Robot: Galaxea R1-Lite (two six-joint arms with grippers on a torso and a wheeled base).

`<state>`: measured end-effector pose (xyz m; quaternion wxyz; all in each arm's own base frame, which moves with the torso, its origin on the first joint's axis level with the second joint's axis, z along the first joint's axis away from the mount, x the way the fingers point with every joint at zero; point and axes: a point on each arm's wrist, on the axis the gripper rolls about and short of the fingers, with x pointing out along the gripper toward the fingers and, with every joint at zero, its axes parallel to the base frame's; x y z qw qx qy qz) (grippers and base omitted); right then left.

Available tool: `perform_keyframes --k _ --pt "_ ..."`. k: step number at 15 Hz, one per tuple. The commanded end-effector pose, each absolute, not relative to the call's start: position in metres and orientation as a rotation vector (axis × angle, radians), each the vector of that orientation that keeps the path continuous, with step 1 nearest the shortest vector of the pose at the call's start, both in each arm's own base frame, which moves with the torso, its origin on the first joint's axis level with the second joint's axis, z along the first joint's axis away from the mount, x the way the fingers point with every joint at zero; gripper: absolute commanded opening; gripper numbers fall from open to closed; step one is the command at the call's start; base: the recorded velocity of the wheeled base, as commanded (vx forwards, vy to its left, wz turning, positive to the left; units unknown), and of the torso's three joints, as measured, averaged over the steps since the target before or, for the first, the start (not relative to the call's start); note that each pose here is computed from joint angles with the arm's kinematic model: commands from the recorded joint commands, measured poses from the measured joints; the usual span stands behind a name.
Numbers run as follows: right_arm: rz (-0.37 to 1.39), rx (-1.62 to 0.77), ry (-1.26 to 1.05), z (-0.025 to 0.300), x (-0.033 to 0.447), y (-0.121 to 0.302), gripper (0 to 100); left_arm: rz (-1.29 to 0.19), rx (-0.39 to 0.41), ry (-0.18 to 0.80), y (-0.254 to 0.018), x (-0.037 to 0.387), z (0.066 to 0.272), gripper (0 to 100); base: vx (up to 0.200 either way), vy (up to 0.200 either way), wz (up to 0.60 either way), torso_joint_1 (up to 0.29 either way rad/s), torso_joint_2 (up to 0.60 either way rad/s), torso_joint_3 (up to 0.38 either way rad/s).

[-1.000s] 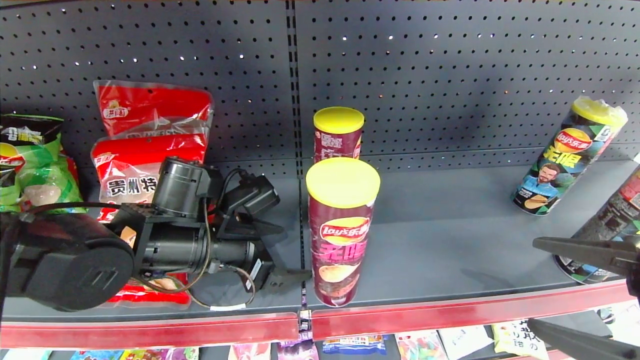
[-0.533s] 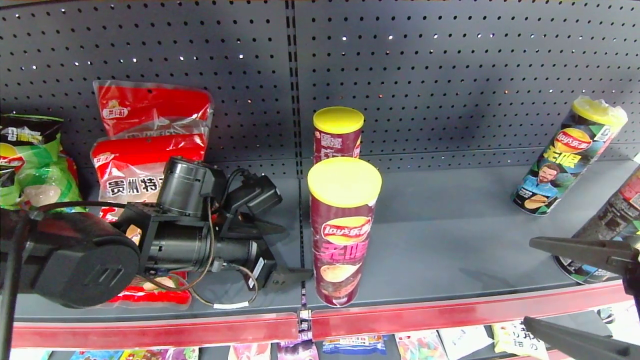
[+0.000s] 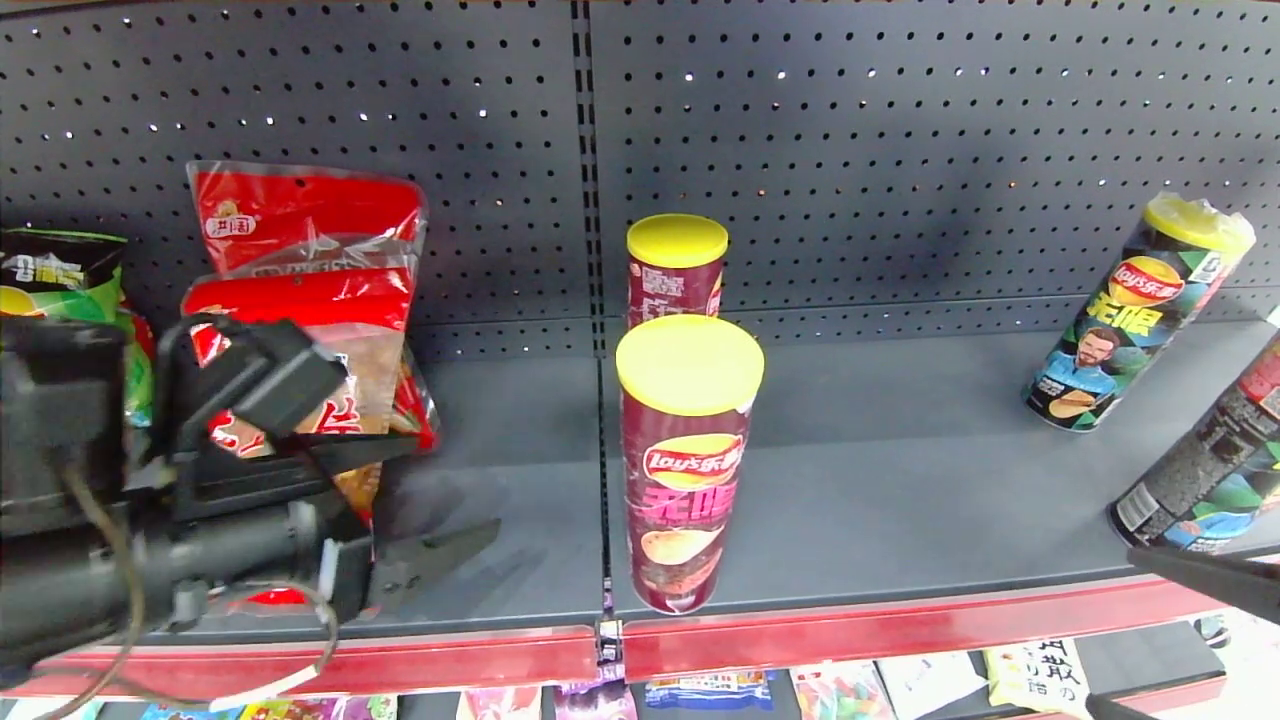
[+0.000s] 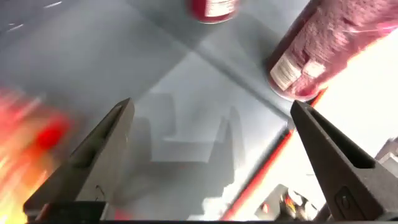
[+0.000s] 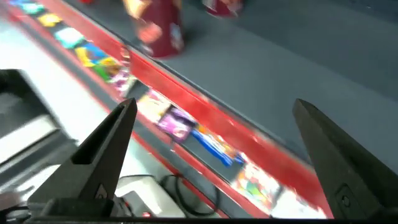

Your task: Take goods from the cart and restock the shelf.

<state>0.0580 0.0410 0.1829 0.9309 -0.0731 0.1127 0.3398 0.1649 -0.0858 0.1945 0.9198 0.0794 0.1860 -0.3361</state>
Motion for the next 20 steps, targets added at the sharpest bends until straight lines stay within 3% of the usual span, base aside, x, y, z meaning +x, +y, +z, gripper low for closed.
perform_keyframes --k 1,3,5,9,12,17,20 --pt "0.53 -0.146 0.173 0.16 0.015 0.008 100 -0.413 0.078 0.247 -0.028 0.06 0.191 100 0.0 0.0 0.0 0.0 0.0 0.0" --pt "0.374 -0.146 0.187 0.148 -0.014 -0.01 100 -0.34 0.022 0.26 -0.008 0.023 0.18 100 0.0 0.0 0.0 0.0 0.0 0.0" --pt "0.207 -0.108 0.199 0.14 -0.033 -0.017 100 -0.204 0.029 0.302 0.009 -0.014 0.157 100 0.0 0.0 0.0 0.0 0.0 0.0" --pt "-0.035 -0.089 0.246 0.135 -0.033 -0.009 100 0.169 -0.031 0.366 0.003 -0.035 0.133 100 0.0 0.0 0.0 0.0 0.0 0.0" --pt "-0.082 -0.084 0.25 0.117 -0.037 -0.008 100 0.115 -0.037 0.286 0.0 -0.049 0.096 100 0.0 0.0 0.0 0.0 0.0 0.0" --pt "-0.075 -0.082 0.275 0.095 -0.034 -0.008 100 -0.015 -0.041 0.189 0.0 -0.048 0.096 100 0.0 0.0 0.0 0.0 0.0 0.0" --pt "-0.068 -0.063 0.27 0.094 -0.033 -0.007 100 -0.021 0.0 -0.006 0.0 -0.026 0.083 100 0.0 0.0 0.0 0.0 0.0 0.0"
